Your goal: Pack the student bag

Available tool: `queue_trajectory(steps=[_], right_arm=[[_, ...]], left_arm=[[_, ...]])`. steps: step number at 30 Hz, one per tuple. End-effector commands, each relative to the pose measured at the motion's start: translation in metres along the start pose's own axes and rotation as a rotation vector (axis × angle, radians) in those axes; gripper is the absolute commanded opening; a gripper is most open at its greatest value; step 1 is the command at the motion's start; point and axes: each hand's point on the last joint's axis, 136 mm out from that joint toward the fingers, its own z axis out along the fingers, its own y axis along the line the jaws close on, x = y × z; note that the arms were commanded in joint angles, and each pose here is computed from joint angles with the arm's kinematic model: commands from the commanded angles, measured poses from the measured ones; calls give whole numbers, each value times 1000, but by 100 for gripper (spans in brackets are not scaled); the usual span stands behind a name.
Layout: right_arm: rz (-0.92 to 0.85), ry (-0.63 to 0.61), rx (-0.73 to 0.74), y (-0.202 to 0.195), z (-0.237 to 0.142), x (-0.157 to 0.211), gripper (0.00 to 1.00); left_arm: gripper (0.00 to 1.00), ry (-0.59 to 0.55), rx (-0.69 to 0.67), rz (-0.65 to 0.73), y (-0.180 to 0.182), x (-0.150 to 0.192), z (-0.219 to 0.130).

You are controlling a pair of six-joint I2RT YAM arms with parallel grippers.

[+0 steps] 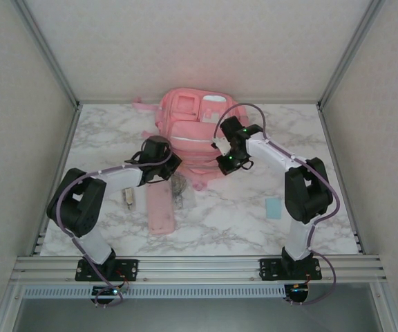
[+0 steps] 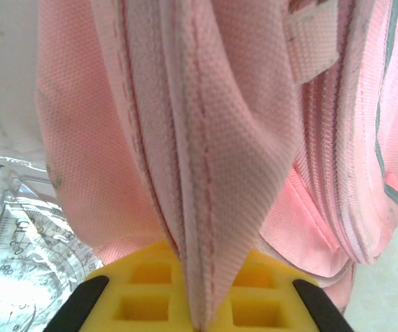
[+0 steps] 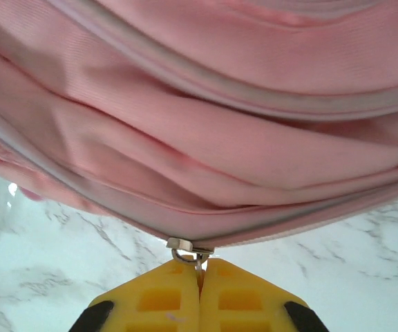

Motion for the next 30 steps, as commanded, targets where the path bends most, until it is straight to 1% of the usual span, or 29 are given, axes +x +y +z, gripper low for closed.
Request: queue_trajectory(steps=[1,5,7,11,14,17,22,27,30], right_arm=[[-62,101,113,-47,-5,30,0],[-154,37,127,-78,4,11,0],[-158,11,134,-98,7,2,0],[-119,-32,198,-156,9,-22,0],[-63,-79,256,-198,10,-44,0],[-21,-142,303,-228,16,-66,0],[-16,-193,393,-257,26,-89,0],[-36,-260,479,-273,15,-108,0],[-34,-283,448,-267,6,-117,0]], left_arm=[[0,-84,-20,101,-7,-37,-26],[0,-56,-10,147,-14,-38,-34],[0,-41,-10,165,-16,-37,-37],[0,-20,4,209,-25,-35,-42],[0,0,-17,228,-21,-32,-46],[0,10,-22,244,-20,-29,-50],[0,21,-27,259,-18,-26,-55],[0,33,-21,268,-19,-24,-59],[0,39,-23,273,-19,-23,-60]])
